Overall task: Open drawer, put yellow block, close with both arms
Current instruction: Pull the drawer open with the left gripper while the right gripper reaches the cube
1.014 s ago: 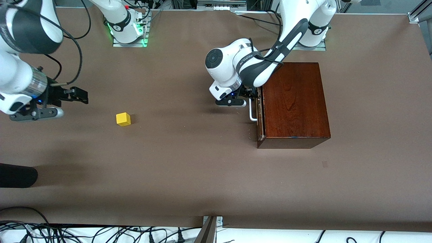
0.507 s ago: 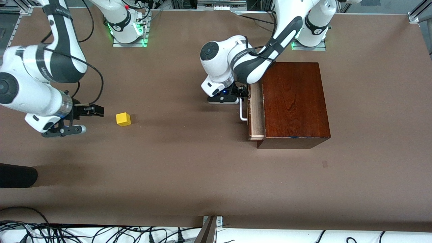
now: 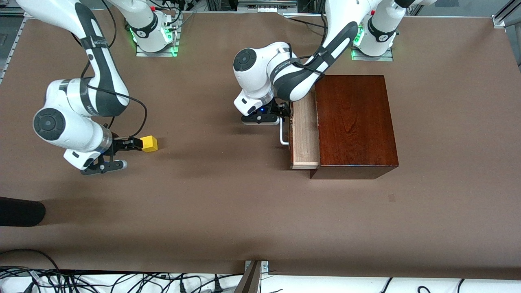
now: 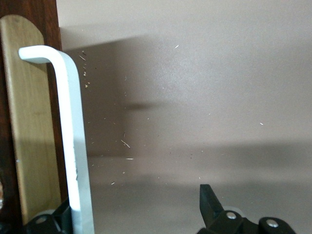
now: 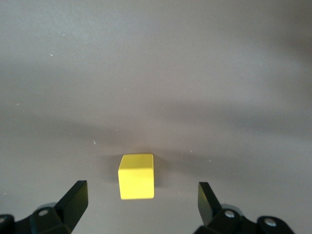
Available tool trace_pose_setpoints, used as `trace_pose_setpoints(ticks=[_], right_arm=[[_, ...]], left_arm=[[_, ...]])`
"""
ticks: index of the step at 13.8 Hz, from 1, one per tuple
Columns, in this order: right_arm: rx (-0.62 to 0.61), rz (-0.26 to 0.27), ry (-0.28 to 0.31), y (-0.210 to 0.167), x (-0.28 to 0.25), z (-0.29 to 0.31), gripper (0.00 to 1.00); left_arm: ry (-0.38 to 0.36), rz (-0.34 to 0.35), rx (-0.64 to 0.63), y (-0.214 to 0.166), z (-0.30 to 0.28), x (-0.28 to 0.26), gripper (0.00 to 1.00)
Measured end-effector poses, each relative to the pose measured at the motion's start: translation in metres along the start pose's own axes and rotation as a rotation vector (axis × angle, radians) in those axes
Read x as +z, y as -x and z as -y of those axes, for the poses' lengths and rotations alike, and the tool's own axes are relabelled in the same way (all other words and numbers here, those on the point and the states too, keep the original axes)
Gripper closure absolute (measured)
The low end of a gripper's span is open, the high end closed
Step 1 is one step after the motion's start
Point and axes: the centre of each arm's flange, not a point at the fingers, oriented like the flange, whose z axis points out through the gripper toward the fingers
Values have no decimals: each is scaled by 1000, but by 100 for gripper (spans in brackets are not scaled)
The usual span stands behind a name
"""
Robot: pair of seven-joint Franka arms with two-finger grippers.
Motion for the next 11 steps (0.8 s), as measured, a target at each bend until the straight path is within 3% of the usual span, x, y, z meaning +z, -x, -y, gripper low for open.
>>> trace_pose_setpoints(ticks=[6,11], right_arm=[[-33,-8,-2,13,56,9,0],[-49,5,-5,34,93,16,0]], left_arm=[[-63,11,47,10,-9,0,0],[-76,7,81,37,-39,-34,0]])
